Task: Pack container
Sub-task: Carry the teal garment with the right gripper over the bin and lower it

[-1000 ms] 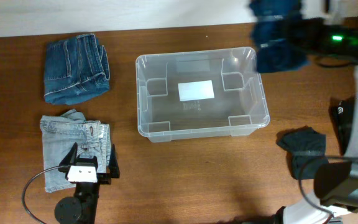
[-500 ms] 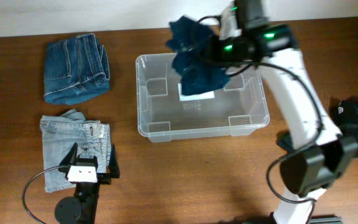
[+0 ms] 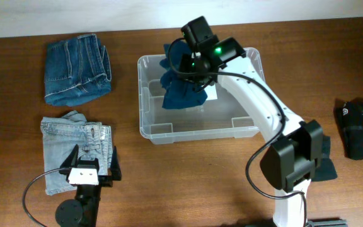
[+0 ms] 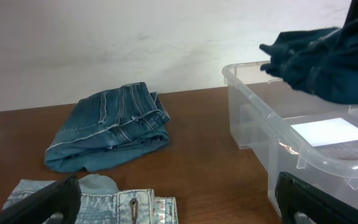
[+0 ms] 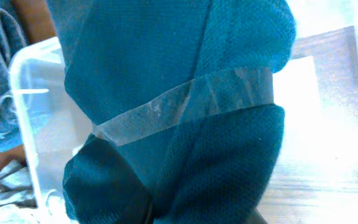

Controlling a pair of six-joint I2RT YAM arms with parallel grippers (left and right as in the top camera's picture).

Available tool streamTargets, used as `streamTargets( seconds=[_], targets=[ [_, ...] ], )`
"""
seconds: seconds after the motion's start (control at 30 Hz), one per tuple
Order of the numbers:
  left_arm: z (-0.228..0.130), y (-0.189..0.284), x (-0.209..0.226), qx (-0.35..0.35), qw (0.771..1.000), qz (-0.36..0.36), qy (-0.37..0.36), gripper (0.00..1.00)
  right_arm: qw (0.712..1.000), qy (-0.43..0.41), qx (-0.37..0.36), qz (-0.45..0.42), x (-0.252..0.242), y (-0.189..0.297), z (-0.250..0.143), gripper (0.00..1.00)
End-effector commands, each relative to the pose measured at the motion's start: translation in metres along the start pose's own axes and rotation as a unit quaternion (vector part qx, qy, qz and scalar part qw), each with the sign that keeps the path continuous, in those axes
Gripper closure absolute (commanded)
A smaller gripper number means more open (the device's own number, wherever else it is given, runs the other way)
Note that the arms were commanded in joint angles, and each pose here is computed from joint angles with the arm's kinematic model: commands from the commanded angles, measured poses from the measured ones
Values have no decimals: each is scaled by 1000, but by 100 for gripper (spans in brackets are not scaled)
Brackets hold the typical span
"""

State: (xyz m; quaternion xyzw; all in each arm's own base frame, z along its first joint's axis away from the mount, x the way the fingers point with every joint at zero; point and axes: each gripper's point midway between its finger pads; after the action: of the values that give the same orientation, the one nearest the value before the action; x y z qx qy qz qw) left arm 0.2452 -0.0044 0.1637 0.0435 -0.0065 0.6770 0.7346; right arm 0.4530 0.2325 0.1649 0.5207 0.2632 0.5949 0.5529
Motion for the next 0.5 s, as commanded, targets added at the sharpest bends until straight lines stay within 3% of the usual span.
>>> streamTargets(
  seconds=[0.0, 0.47],
  targets=[
    [-2, 0, -1, 0, 1000, -4, -6, 1, 1000, -8, -8, -14, -1, -9, 1, 95],
    [-2, 0, -1, 0, 1000, -4, -6, 1, 999, 10, 49, -17, 6, -44, -33, 94]
  ],
)
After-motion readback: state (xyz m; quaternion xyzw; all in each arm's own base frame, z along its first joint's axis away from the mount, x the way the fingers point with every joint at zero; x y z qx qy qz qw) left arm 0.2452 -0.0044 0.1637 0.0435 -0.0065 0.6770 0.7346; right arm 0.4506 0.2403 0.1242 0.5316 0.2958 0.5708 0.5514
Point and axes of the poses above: each gripper's point midway between its finger pads, its own y axis back along the fingers, its own x axis along the line the jaws close on, z = x × y
